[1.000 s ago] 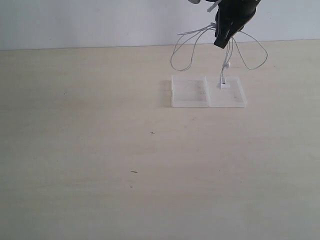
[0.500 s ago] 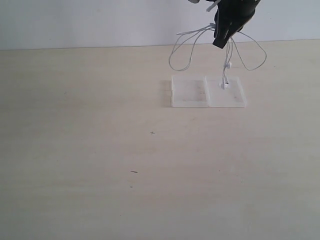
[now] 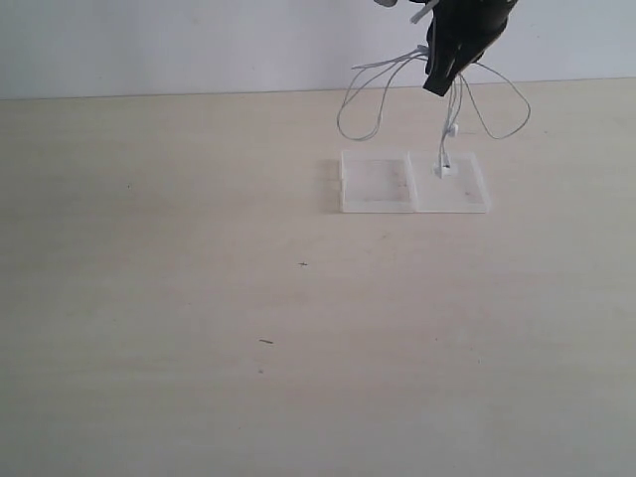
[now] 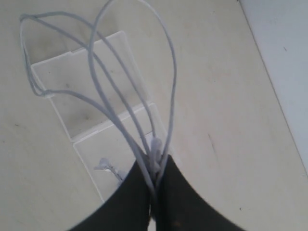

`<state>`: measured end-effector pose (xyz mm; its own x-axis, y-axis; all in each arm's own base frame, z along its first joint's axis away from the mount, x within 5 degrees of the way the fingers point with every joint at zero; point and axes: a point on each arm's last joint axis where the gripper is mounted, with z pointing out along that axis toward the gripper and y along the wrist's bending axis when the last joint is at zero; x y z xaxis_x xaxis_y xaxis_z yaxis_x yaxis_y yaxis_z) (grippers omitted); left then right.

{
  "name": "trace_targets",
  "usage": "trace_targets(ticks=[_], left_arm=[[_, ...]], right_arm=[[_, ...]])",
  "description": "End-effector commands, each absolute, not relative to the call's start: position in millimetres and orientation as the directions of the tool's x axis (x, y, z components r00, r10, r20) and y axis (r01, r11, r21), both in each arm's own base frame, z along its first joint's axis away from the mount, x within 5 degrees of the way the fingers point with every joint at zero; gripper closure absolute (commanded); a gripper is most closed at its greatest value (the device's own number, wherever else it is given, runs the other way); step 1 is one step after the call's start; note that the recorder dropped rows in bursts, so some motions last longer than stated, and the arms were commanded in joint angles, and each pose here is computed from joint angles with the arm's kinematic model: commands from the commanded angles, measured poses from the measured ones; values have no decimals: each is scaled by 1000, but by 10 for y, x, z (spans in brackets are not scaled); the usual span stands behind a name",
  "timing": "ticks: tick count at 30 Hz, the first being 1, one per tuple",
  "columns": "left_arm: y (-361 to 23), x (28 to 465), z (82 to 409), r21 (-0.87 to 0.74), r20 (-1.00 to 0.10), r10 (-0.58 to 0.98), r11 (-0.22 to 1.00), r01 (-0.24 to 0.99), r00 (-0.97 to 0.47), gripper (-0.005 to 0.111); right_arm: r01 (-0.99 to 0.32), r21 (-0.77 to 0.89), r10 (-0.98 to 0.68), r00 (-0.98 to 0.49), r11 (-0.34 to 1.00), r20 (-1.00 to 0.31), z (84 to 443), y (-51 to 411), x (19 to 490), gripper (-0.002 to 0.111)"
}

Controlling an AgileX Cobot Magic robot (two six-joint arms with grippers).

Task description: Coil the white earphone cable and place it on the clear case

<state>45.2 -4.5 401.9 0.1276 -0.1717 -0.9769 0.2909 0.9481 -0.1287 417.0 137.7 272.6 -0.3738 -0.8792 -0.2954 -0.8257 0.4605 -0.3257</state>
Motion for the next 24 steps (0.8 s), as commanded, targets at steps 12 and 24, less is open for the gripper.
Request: trace_targets(ticks=[12, 24], left_arm=[[-691, 1622, 3648, -221, -958, -149, 926, 304, -244, 107], [-459, 1170, 3905, -90, -980, -26, 943, 319, -199, 107]], right_arm=[[-813, -359, -882, -366, 458, -295, 2797, 1347, 4177, 108], [-812, -362, -882, -365, 458, -298, 2799, 1348, 4180, 108]])
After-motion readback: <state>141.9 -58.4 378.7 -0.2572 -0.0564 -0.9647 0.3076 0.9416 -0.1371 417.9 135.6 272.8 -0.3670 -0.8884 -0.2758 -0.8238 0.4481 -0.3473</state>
